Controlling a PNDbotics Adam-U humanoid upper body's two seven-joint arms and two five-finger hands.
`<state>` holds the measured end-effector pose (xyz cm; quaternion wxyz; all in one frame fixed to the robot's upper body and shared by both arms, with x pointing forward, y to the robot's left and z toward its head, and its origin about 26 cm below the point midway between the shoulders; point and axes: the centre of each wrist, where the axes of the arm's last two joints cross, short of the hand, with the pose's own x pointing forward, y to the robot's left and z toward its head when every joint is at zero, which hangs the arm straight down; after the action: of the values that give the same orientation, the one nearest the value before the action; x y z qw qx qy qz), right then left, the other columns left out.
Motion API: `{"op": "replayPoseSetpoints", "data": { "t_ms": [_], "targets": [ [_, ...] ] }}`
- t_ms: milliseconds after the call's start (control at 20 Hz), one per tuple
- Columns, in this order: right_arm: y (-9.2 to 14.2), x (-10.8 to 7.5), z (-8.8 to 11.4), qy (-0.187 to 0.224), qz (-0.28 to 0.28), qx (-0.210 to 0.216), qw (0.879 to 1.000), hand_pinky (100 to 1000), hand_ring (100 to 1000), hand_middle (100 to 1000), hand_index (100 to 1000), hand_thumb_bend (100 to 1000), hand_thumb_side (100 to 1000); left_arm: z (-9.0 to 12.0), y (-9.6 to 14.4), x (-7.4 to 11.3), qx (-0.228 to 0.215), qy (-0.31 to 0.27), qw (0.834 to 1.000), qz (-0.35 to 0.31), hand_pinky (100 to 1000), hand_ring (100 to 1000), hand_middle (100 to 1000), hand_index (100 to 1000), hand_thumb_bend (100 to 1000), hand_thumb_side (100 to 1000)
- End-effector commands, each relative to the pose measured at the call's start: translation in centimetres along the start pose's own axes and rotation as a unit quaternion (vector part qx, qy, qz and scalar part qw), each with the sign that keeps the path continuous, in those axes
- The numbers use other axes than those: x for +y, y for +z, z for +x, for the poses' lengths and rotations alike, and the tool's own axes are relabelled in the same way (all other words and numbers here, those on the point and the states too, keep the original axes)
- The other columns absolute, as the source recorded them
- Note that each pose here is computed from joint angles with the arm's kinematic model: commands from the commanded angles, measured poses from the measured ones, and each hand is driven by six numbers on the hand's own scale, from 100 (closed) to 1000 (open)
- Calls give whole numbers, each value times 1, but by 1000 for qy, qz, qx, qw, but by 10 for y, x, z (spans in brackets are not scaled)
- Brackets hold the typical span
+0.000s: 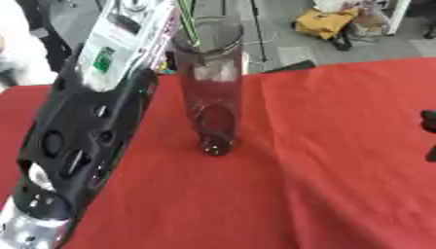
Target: Arrange flowers into the vase.
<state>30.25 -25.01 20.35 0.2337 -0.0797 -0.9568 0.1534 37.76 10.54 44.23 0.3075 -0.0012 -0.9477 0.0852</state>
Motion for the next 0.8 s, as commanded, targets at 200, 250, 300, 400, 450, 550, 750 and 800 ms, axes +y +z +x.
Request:
{"op": "replayPoseSetpoints", "data": {
  "t_ms": [200,250,300,400,450,550,750,800],
  "targets": [
    [-3,-4,3,12,-4,-6,1000,839,837,410,750,100,1000,5,-4,1,-6,-27,1000,-4,100,100,100,141,100,1000],
    [-3,-4,3,12,-3,-6,1000,839,837,410,750,100,1000,5,-4,2,-6,-31,999,-3,100,100,100,143,100,1000],
    [-3,-4,3,13,-3,-5,1000,840,837,410,750,100,1000,6,-4,2,-7,-37,999,-2,100,100,100,150,100,1000],
    [-2,-4,3,13,-3,-4,1000,840,837,409,750,100,1000,7,-4,2,-11,-47,999,-2,100,100,100,165,100,1000],
    [-2,-4,3,13,-3,-3,1000,840,837,409,750,100,1000,8,-4,3,-12,-53,999,-3,100,100,100,176,100,1000],
    [-2,-4,3,14,-4,-2,1000,840,837,409,751,100,1000,7,-5,5,-11,-65,998,-4,100,100,100,195,100,1000],
    [-1,-5,3,15,-5,0,1000,840,837,408,751,100,1000,3,-6,9,-13,-120,993,0,100,100,100,196,100,997],
    [-1,-5,3,15,-5,1,1000,840,837,408,751,100,1000,3,-6,10,-15,-133,991,1,100,100,100,196,100,993]
  ]
}}
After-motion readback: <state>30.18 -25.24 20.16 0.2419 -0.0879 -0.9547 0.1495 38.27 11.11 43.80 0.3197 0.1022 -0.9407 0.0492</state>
